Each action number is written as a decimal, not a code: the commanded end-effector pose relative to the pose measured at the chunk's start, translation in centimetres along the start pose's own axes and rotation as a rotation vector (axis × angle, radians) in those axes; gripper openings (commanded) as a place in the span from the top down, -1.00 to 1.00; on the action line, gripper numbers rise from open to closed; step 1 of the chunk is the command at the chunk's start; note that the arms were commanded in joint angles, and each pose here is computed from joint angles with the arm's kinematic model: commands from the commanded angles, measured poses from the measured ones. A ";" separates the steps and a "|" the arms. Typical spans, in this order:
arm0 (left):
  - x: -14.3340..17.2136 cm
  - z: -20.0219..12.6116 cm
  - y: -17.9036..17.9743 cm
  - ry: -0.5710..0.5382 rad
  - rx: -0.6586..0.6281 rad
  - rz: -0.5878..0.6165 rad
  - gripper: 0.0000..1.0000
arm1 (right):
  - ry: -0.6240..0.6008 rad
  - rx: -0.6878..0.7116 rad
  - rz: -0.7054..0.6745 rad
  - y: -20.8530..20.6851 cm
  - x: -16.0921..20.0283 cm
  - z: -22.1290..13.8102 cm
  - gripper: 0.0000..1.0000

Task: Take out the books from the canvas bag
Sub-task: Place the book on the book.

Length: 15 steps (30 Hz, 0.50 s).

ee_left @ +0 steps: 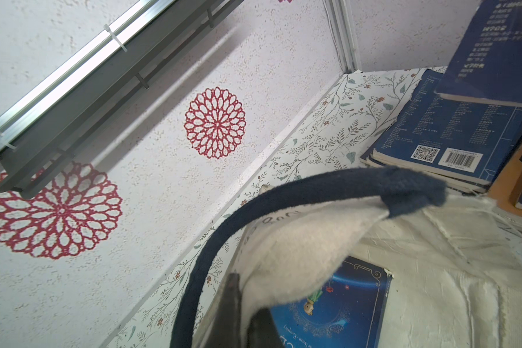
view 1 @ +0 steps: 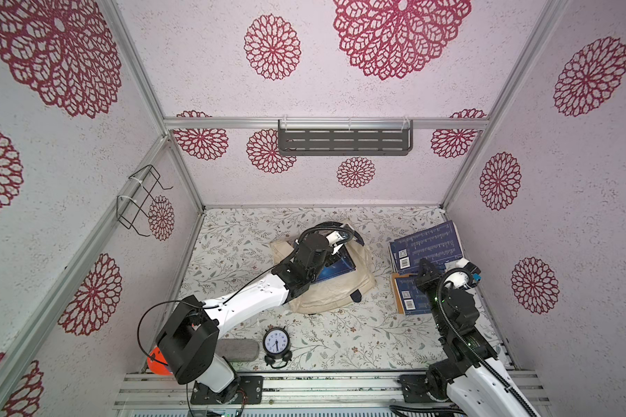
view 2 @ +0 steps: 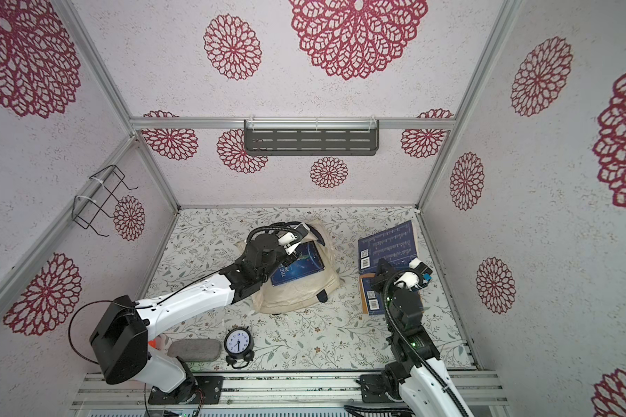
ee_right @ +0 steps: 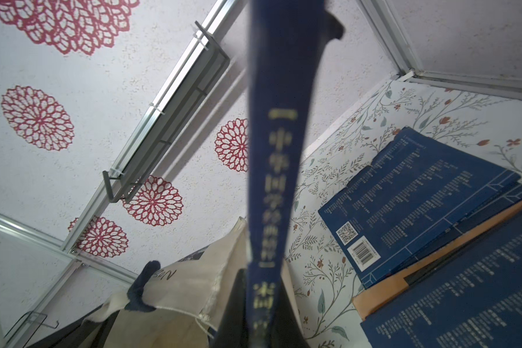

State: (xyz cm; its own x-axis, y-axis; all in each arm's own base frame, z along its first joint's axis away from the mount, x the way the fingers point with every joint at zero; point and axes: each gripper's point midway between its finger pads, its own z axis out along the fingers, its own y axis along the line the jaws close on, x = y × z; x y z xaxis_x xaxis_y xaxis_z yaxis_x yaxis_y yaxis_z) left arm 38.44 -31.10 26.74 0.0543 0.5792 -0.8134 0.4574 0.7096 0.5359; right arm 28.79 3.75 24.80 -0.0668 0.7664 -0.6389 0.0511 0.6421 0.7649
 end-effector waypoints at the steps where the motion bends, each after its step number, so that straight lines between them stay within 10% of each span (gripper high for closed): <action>1: -1.6 0.1 0.9 -0.042 -0.015 -0.021 1.00 | -0.007 -0.117 0.139 2.5 -1.9 1.1 1.00; 15: -1.8 0.0 0.7 -0.047 -0.012 -0.015 1.00 | 0.047 -0.026 0.329 -3.3 -1.8 7.3 1.00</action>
State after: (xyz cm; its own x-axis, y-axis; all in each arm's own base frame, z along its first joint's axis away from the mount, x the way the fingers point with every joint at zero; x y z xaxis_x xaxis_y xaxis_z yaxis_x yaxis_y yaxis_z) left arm 38.39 -31.16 26.67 0.0547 0.5804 -0.8125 0.4621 0.7066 0.5359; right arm 34.83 -0.28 18.39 -0.1167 0.9143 -0.3879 0.2137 0.4045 0.8892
